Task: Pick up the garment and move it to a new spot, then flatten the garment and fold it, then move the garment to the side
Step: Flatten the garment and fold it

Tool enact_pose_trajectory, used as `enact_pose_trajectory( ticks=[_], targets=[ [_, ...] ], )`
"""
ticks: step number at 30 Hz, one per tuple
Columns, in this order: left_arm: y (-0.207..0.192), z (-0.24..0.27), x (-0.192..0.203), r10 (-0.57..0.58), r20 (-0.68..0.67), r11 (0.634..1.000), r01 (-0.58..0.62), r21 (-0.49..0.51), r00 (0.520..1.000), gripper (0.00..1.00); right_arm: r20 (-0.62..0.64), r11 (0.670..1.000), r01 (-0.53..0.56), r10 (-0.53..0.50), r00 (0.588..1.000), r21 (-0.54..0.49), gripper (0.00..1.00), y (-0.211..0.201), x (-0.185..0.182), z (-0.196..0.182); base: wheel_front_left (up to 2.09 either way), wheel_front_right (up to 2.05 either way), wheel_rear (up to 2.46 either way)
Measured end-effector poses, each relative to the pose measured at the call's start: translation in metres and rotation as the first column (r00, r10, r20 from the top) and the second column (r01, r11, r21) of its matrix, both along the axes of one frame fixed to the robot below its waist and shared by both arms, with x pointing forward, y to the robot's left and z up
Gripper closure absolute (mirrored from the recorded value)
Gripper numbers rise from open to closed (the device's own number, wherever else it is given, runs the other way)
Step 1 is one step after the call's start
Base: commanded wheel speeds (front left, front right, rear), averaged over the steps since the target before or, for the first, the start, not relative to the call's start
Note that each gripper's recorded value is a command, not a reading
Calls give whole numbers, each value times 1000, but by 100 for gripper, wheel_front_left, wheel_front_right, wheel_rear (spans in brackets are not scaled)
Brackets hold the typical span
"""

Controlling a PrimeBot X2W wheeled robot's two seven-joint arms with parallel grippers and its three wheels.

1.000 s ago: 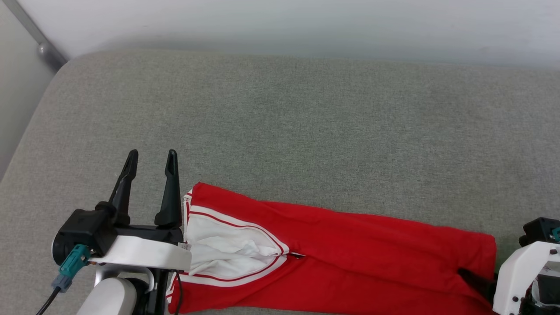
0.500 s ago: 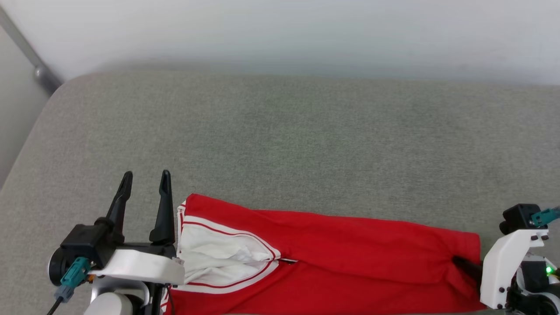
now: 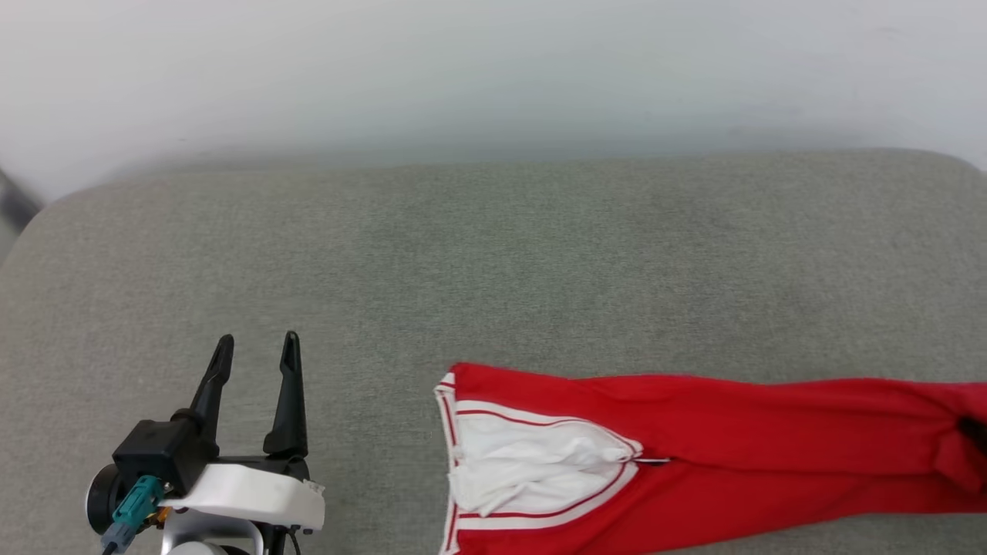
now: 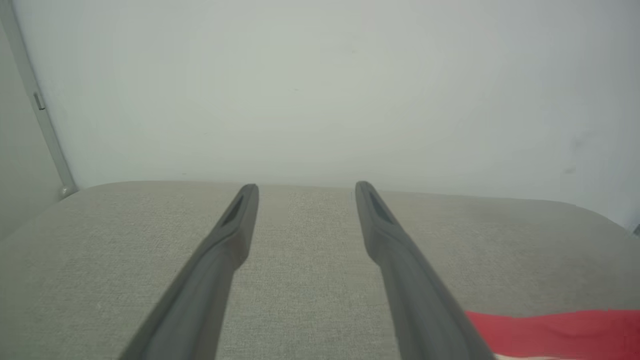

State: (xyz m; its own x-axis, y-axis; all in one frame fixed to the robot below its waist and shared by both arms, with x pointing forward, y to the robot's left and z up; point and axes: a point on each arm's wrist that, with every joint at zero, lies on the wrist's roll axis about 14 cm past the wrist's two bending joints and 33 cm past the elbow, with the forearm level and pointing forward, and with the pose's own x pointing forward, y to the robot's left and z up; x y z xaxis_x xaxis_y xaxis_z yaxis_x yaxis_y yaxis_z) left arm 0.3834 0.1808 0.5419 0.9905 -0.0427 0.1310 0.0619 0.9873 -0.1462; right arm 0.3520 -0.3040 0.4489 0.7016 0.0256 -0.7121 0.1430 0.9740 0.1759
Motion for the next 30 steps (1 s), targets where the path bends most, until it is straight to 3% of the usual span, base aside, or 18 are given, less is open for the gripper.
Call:
enact_pose_trajectory(
  ticks=[4,8,12,16,19,24,29,30],
  targets=[
    [-6,-3,4,-21,-7,1000,21,4,1000,0,2,997,73,-73,997,22,100,-15,-8,7,0,0,0],
    [-12,-7,6,-41,-22,999,41,5,999,0,-20,969,75,-72,997,235,100,23,-7,2,0,0,0],
    [-16,-8,7,-55,-25,998,55,6,998,0,-39,879,22,-3,999,476,100,79,-5,1,0,0,0],
    [-17,-10,8,-61,-32,998,62,7,998,0,-16,775,-38,62,998,630,100,116,0,9,0,0,0],
    [-18,-10,7,-70,-42,997,71,10,997,0,-15,706,-74,118,993,704,100,142,1,8,0,0,0],
    [-14,-9,7,-66,-44,997,67,23,997,0,18,563,-142,221,975,814,100,201,5,9,0,0,0],
    [-9,-13,2,-54,-62,998,56,26,997,0,33,492,-198,323,946,848,100,252,3,8,0,0,0],
    [-5,-14,2,-44,-65,999,46,27,997,0,51,466,-232,369,928,854,100,279,4,10,0,0,0]
  ],
)
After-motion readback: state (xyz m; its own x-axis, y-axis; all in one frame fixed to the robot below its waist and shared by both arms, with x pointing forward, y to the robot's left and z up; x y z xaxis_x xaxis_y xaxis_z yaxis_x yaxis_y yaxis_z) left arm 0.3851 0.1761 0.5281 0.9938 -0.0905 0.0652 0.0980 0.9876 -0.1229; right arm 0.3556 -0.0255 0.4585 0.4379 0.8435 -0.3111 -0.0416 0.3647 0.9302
